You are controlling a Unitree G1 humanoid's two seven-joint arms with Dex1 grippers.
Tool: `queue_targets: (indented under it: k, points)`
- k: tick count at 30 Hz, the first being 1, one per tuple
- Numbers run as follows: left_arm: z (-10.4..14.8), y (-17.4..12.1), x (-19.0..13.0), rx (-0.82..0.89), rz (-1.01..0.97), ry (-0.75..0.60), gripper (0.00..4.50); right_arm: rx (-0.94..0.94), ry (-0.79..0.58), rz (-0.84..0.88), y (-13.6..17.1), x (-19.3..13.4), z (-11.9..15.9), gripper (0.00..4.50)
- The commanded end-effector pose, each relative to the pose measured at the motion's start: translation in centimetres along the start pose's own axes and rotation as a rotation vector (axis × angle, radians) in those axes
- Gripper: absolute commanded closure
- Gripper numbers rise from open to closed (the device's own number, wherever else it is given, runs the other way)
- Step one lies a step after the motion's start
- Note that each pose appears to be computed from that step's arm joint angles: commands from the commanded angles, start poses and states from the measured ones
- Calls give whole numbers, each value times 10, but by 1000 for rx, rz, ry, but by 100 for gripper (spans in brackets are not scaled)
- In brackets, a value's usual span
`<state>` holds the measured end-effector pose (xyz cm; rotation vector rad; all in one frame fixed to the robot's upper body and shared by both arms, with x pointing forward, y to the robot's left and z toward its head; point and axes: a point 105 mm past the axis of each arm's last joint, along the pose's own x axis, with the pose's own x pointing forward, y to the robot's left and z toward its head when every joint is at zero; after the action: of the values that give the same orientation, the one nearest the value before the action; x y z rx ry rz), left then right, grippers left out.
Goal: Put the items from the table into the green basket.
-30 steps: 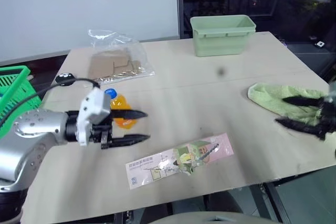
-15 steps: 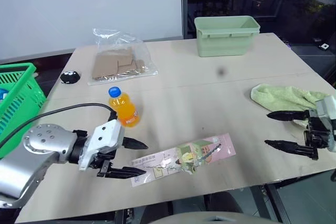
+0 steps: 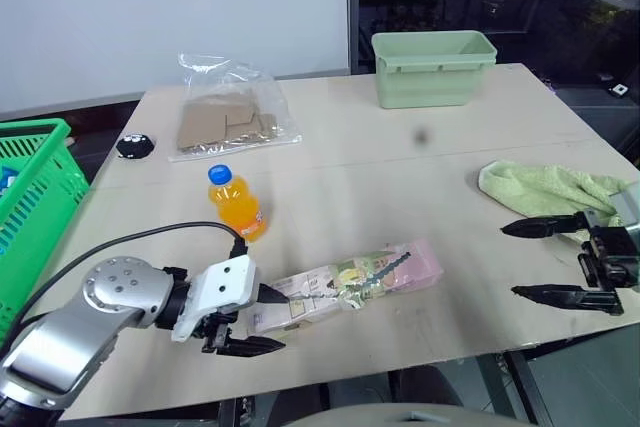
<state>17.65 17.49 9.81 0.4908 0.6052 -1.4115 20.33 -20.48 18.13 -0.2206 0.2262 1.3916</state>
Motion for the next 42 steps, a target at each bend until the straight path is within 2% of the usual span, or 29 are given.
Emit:
queue_targets:
  k: [1,6,9,13,14,21,28,34,39,42]
  points:
    - [-3,1,8,-1,17,11,134,-60,-17,6,-2,0,11,17]
    - [-7,9,11,-7,60,29,134,-86,-27,-16,-5,0,14,17]
    - [-9,9,12,5,60,39,218,-90,-43,-19,-6,1,17,0]
    - [-11,11,12,26,79,42,407,-93,-52,-27,-6,1,18,0]
    - [-11,13,12,38,89,42,439,-95,-55,-30,-7,0,19,0]
    - [-8,20,13,98,126,24,447,-108,-60,-44,-10,0,21,0]
    - [5,23,13,102,146,-56,447,-129,-63,-53,-13,1,24,0]
    - [52,27,-8,167,209,-264,447,-141,-80,-57,-15,1,29,0]
    - [76,40,-29,202,296,-341,447,-160,-103,-76,-20,1,31,0]
    - [79,42,-30,210,298,-326,447,-160,-130,-91,-26,-2,36,0]
